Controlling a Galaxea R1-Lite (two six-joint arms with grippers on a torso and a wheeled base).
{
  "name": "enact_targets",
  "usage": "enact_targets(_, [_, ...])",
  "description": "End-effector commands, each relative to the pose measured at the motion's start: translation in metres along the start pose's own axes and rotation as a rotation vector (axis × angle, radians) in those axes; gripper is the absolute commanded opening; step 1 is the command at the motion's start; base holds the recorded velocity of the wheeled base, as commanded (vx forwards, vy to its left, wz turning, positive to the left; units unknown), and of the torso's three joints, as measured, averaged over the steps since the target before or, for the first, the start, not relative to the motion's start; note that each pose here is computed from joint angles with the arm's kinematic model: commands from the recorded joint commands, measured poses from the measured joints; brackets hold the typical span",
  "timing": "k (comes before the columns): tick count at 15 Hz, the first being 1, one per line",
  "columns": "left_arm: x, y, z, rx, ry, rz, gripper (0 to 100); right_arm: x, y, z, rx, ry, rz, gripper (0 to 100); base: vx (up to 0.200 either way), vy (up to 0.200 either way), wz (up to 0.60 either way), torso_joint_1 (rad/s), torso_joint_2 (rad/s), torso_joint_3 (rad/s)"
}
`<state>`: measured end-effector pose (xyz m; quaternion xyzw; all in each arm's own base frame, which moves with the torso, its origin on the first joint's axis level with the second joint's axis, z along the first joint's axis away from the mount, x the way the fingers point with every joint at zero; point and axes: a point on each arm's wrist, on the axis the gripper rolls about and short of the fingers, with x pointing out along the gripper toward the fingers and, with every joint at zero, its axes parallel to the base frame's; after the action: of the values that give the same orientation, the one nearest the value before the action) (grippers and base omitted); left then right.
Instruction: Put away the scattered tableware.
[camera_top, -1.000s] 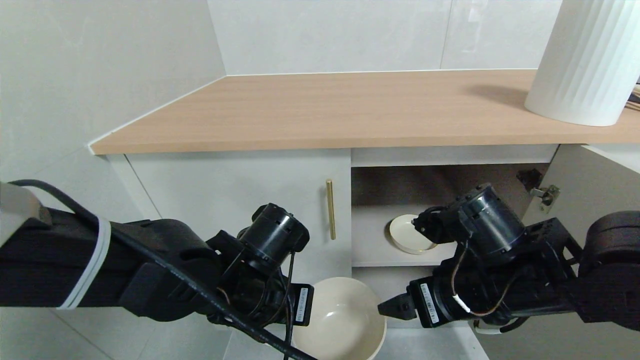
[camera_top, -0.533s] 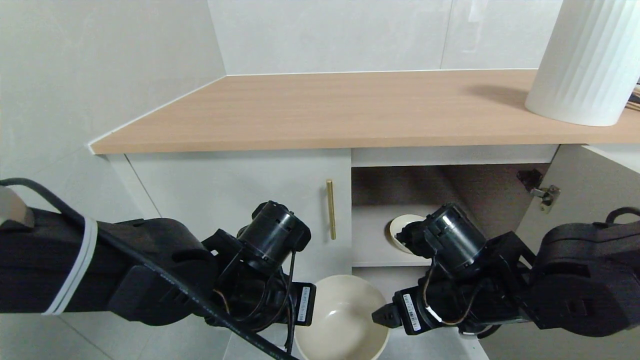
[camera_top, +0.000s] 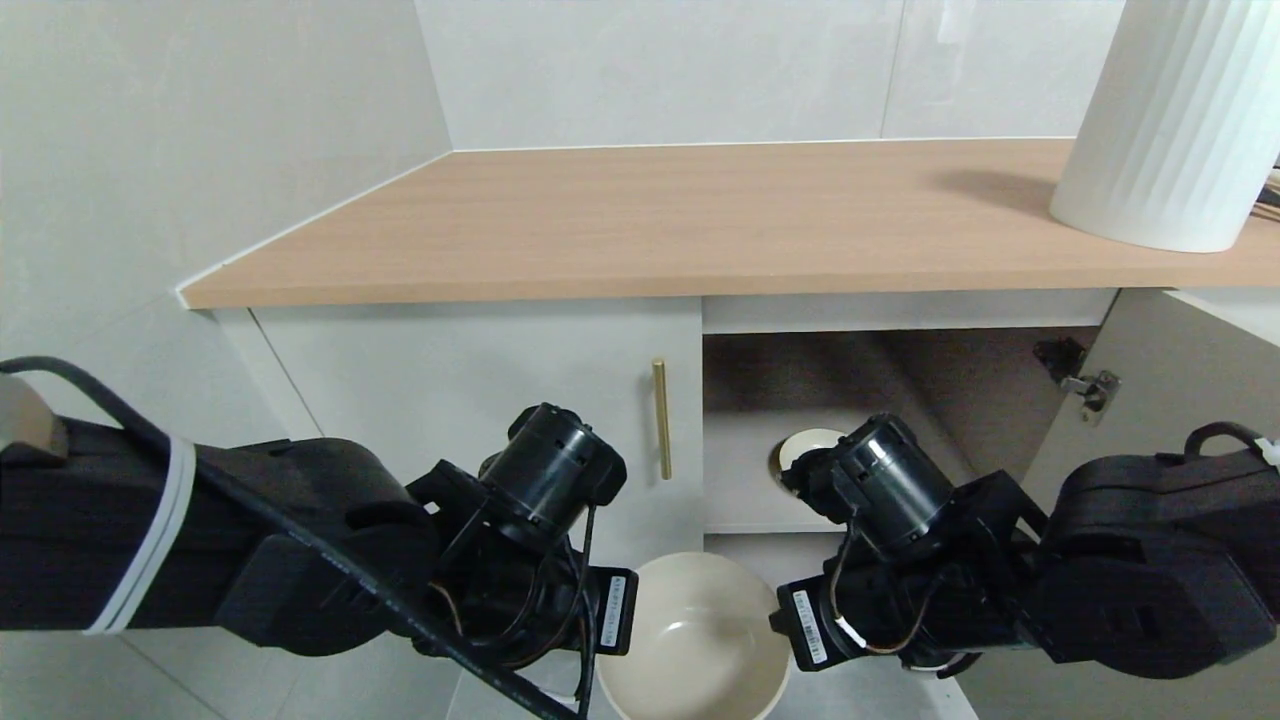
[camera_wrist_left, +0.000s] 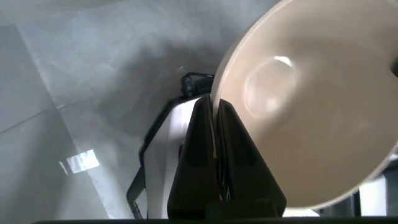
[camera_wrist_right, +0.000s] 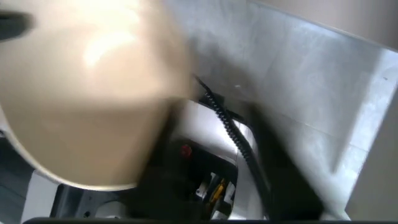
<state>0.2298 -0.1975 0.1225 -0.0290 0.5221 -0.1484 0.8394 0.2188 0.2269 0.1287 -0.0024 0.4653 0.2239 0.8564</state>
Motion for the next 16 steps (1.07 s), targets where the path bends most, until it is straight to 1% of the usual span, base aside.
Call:
enact_targets(1, [-0.0005,0.0005,0.0000,-0.001,0.000,0.004,0,0.0022,-0.0009,-0.0008,-0.001,0.008,-0.009,0,0.000,0.000,0.00,0.000,0.00,0.000])
enact_targets(9, [0.0002,0.0006,-0.0005,-0.001,0.004,0.003,0,0.0049,-0.0013,-0.0019,-0.001,0.016,-0.015,0,0.000,0.000,0.00,0.000,0.00,0.000])
enact_targets(10, [0.0000,-0.0001,-0.0019,0.005,0.007,0.004,100,0.0050,-0.0014,-0.0022,-0.002,0.017,-0.015,0,0.000,0.000,0.00,0.000,0.00,0.000])
enact_targets(16, [-0.0004,-0.0006,-0.0011,0.003,0.003,0.000,100,0.0070,-0.0020,-0.0026,-0.002,0.022,-0.019,0,0.000,0.000,0.00,0.000,0.00,0.000])
